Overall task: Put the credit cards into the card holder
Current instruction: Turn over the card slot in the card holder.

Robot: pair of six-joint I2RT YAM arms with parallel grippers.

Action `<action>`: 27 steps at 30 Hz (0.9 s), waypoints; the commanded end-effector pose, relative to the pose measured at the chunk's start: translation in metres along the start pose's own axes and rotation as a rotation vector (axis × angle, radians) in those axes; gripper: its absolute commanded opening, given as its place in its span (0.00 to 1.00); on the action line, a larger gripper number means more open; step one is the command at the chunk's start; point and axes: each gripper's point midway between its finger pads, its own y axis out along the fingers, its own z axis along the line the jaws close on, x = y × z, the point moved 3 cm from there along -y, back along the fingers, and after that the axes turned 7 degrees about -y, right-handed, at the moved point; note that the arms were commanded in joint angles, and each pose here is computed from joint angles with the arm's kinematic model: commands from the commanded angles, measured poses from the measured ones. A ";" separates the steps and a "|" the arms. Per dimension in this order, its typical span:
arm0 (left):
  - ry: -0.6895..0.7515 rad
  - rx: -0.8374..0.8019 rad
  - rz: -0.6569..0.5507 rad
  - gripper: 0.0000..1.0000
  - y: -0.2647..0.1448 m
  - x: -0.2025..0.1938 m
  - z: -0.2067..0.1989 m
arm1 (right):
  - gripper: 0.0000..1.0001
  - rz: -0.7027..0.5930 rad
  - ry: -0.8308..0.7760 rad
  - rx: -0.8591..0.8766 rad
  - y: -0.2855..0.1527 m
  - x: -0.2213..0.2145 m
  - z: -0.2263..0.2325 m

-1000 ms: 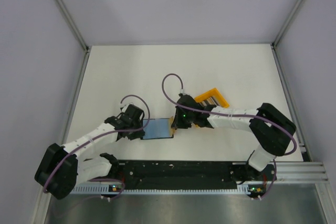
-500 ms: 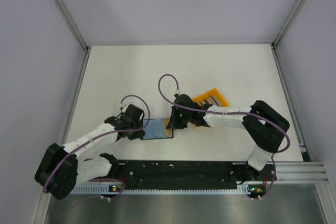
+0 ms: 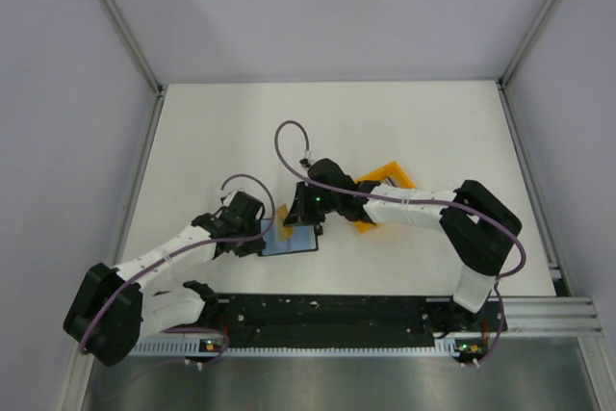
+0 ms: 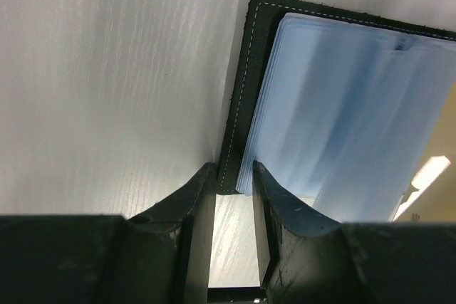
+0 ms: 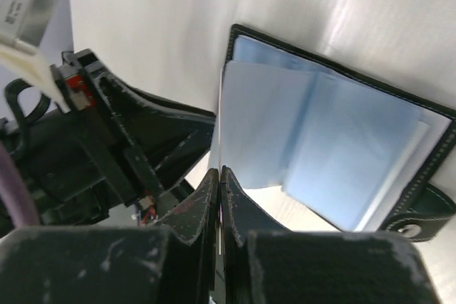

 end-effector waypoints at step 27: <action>0.020 -0.163 -0.071 0.31 -0.024 0.018 -0.029 | 0.00 -0.109 0.012 -0.139 -0.035 0.003 -0.047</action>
